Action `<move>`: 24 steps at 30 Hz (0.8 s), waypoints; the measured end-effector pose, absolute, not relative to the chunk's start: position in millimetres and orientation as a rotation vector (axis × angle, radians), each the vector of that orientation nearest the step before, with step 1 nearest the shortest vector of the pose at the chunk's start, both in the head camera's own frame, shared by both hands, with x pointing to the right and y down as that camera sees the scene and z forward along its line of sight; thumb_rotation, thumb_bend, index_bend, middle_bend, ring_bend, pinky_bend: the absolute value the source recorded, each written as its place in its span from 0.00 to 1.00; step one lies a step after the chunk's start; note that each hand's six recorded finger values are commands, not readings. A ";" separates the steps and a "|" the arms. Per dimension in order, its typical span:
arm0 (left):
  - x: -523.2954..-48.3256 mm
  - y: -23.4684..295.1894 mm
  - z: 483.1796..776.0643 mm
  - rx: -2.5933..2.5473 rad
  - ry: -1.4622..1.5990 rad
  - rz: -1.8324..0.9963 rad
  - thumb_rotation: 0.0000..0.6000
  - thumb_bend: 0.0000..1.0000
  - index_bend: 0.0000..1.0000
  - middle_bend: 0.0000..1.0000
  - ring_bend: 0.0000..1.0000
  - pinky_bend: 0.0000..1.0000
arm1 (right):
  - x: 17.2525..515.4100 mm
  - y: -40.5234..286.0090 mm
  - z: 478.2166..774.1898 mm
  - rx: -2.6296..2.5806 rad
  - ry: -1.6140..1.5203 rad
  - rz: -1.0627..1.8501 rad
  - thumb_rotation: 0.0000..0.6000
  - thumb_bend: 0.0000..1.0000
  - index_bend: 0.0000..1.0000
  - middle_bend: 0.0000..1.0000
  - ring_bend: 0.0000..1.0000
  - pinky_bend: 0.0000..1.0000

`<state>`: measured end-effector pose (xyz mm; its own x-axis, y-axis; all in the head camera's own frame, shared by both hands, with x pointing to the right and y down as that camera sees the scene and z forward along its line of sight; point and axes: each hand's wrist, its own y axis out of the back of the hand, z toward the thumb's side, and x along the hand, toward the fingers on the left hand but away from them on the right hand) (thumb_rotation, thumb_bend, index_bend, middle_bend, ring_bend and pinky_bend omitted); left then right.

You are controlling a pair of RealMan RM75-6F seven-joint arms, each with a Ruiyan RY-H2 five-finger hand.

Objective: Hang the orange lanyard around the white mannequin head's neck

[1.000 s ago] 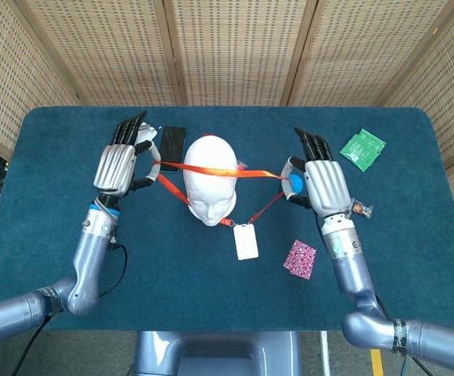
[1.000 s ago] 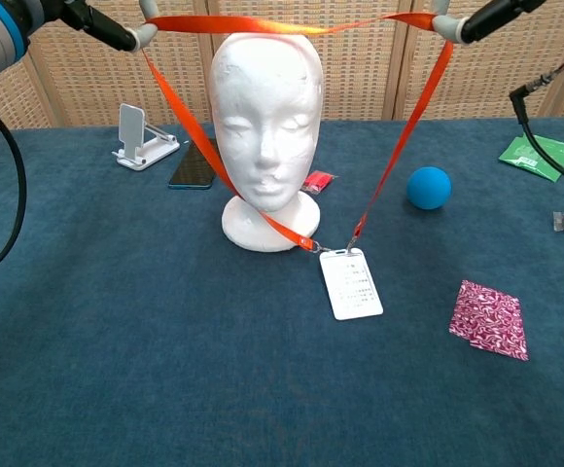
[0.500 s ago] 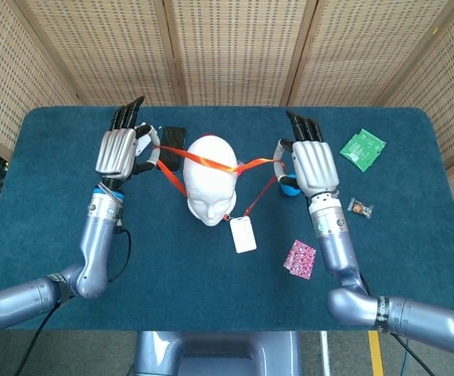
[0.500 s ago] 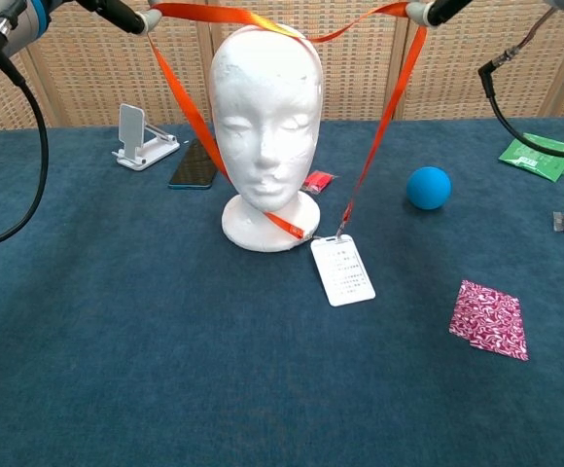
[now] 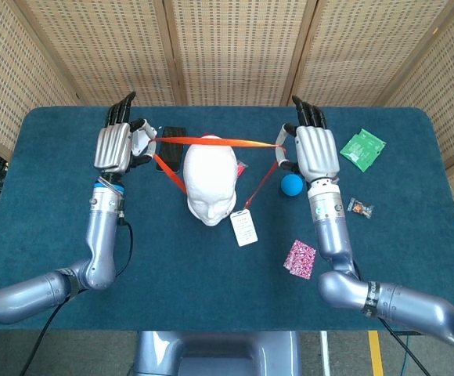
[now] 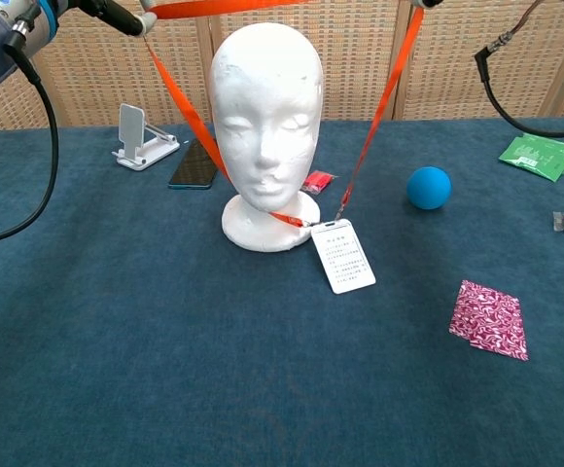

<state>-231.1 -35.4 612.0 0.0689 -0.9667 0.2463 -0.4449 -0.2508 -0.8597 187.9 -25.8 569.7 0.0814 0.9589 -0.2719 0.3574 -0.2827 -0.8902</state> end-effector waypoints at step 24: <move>-214.0 -48.1 634.2 -1.833 1.408 -1.175 1.00 0.28 0.00 0.00 0.00 0.00 | 171.8 -52.3 597.0 -1.670 -1.238 1.278 1.00 0.00 0.03 0.00 0.00 0.00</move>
